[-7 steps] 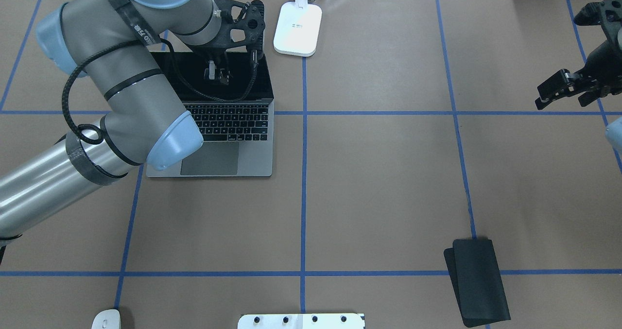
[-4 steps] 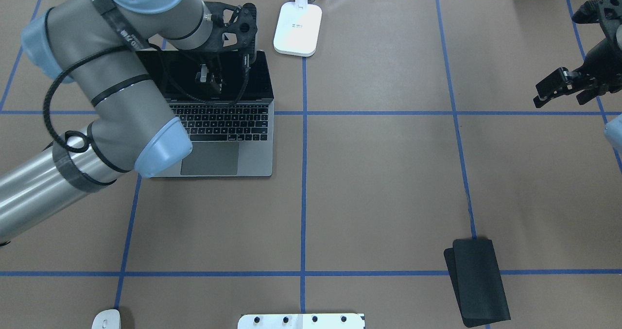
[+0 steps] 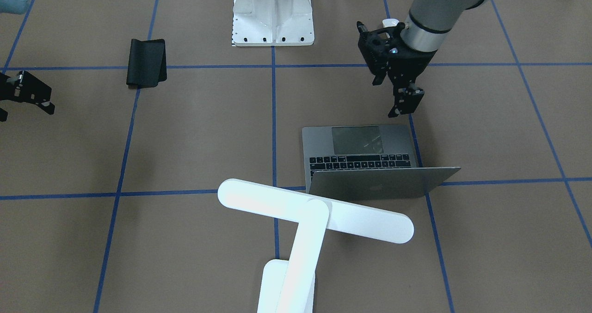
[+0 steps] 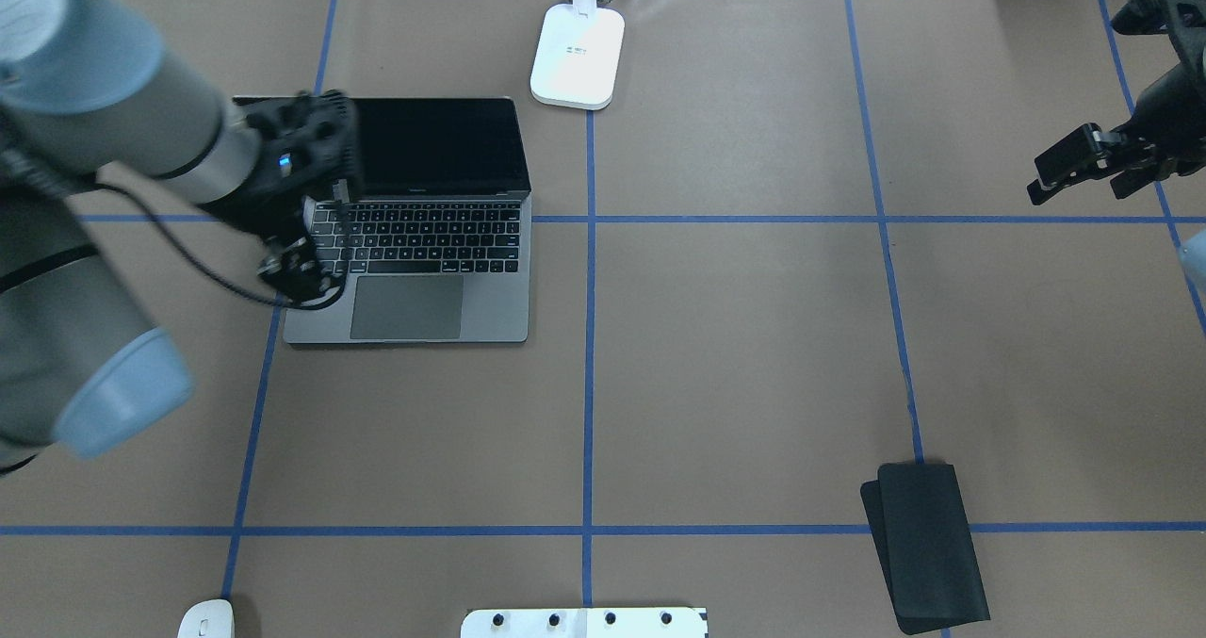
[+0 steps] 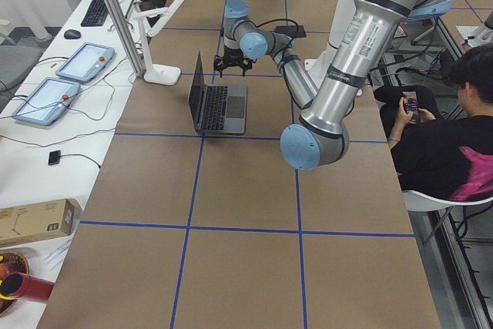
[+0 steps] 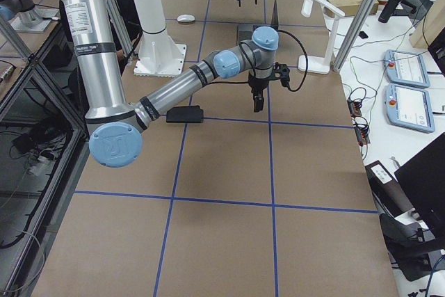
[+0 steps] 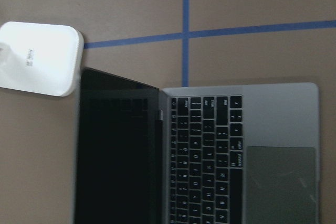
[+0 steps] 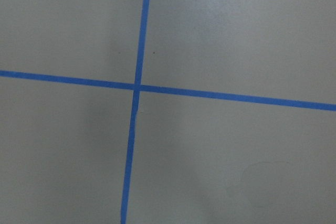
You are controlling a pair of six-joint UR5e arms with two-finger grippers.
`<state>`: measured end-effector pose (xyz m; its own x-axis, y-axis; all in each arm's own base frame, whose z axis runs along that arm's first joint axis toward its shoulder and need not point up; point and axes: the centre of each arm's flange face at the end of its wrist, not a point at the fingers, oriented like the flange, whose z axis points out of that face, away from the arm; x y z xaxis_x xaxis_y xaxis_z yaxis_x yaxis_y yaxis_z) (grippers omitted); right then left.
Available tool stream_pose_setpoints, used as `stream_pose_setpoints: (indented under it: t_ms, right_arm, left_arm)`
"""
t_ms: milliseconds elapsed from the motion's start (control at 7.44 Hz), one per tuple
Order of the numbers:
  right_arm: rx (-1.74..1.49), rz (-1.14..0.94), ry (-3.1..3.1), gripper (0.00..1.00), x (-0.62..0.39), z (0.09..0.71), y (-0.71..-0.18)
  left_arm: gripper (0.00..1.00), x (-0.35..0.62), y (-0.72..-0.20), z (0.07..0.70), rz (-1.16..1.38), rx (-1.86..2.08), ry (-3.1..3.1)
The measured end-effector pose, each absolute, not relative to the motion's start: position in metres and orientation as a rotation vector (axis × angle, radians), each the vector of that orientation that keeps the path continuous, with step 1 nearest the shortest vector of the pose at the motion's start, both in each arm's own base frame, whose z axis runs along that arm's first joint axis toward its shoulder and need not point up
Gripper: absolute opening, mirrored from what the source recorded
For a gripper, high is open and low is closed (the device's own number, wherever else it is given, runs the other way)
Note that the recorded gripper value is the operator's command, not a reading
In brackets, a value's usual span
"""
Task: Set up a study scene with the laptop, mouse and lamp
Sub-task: 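Lower the right gripper onto the dark grey mouse pad while the left gripper withdraws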
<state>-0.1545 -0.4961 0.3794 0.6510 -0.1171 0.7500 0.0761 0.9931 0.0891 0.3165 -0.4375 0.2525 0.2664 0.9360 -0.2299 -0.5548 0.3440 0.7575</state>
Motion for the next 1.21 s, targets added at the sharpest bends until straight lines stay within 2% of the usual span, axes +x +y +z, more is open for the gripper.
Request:
stream_pose_setpoints:
  t_ms: [403, 672, 941, 1209]
  right_arm:
    - [-0.005, -0.189, -0.861, 1.00, -0.275, 0.333, -0.418]
    - [-0.003, -0.265, -0.866, 1.00, -0.322, 0.318, -0.368]
    - [-0.042, -0.332, -0.857, 0.99, -0.333, 0.326, -0.326]
    - [-0.117, -0.367, -0.822, 0.99, -0.326, 0.361, -0.302]
  left_arm:
    - [1.00, 0.266, -0.371, 0.330, 0.504, 0.226, 0.866]
    - [1.00, 0.274, -0.341, 0.360, 0.169, 0.017, 0.891]
    - [1.00, 0.302, -0.317, 0.379, -0.060, -0.170, 0.851]
    - [1.00, 0.315, -0.304, 0.393, -0.117, -0.236, 0.816]
